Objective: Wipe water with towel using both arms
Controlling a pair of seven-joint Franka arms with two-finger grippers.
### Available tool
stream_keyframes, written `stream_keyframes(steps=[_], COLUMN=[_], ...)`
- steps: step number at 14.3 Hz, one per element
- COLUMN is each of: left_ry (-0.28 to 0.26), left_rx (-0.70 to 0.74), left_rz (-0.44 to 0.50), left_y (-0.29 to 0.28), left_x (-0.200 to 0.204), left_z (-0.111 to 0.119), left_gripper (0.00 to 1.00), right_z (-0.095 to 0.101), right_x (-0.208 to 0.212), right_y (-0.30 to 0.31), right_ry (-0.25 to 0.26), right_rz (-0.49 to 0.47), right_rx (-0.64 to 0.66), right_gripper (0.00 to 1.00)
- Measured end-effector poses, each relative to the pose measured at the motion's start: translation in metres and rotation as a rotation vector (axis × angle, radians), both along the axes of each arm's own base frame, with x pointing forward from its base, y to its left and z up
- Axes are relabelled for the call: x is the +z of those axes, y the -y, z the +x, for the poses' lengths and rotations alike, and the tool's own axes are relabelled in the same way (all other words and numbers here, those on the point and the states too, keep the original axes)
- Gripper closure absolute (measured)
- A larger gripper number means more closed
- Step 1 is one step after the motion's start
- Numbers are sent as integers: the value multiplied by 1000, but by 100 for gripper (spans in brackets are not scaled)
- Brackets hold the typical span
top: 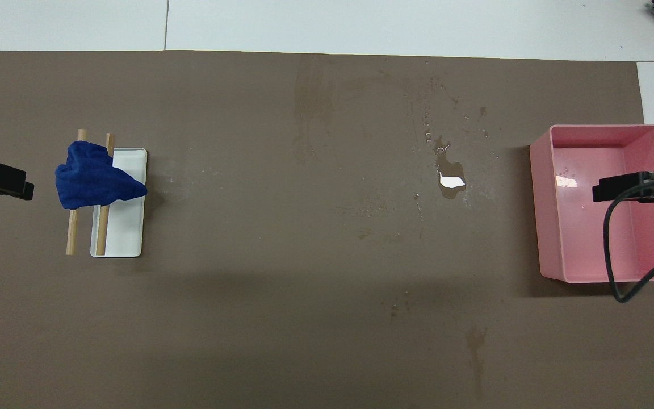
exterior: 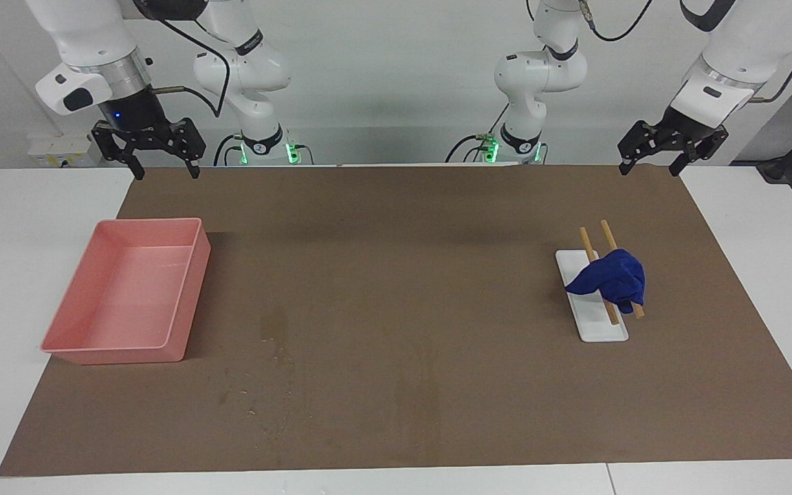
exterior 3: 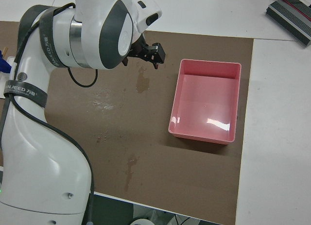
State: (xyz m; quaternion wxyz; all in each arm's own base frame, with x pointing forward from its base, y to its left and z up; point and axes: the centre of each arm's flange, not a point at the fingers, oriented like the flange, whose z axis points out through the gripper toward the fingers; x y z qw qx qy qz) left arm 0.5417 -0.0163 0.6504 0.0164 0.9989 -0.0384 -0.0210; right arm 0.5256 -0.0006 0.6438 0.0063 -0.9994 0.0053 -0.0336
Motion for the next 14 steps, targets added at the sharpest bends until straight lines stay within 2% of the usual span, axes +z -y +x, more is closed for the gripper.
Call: stream_keyframes(steps=[5,7,9,10,12,14], left_ry=[13,88,143,165,186,199], left_rx=[3,18,69,119,221,265], left_rz=[0,-1,22,62,130,147], left_y=[0,0,-3,-4,6,16], left_x=[1,-9,-39,-58,-104,-143], left_z=[1,10,20,27,41,58], left_gripper=[0,0,0,0,0,0], right_z=[0,0,0,0,0,-1], right_x=[0,0,0,0,0,-1], right_y=[0,0,0,1,3,3], right_ry=[0,0,0,-1,-2,-5], right_rz=[0,0,0,0,0,0], right_rx=[0,0,0,-2,-5,-6], right_gripper=[0,0,0,0,0,0])
